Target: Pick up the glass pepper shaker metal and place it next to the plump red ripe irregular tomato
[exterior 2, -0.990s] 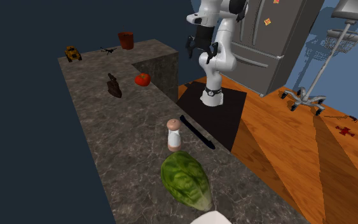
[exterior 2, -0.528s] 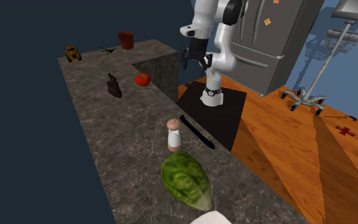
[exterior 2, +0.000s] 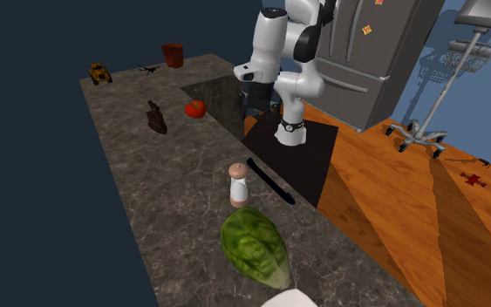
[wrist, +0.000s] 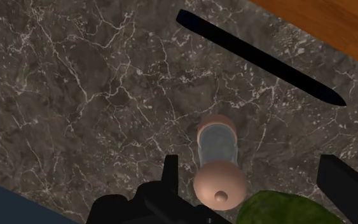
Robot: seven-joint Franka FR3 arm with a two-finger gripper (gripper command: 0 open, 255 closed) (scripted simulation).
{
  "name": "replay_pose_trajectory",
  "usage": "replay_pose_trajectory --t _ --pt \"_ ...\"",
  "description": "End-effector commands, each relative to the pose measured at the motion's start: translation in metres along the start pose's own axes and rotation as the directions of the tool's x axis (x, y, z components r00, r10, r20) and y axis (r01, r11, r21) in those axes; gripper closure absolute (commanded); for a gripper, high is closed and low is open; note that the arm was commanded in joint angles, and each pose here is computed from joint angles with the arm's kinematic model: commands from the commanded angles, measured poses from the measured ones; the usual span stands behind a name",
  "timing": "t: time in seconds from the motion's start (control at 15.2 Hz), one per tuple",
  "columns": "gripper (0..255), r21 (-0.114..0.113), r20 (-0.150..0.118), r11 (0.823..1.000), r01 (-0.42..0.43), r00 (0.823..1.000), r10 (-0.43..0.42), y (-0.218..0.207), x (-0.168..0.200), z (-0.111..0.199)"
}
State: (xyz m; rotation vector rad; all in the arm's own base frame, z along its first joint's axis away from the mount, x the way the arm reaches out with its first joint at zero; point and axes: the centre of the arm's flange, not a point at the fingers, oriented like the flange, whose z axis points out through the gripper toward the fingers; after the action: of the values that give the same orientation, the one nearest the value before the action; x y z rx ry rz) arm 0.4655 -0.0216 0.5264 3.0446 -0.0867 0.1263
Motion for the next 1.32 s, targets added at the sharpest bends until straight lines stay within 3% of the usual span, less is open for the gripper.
replay_pose_trajectory --t 0.0,0.66,1.25 --pt "0 0.002 0.000 1.000 -0.003 1.000 0.003 0.000 0.020 0.019" --pt "0 0.013 0.005 1.000 -0.019 1.000 0.019 -0.003 0.119 0.102" --pt "0 0.013 0.005 1.000 -0.019 1.000 0.019 -0.004 0.118 0.142"
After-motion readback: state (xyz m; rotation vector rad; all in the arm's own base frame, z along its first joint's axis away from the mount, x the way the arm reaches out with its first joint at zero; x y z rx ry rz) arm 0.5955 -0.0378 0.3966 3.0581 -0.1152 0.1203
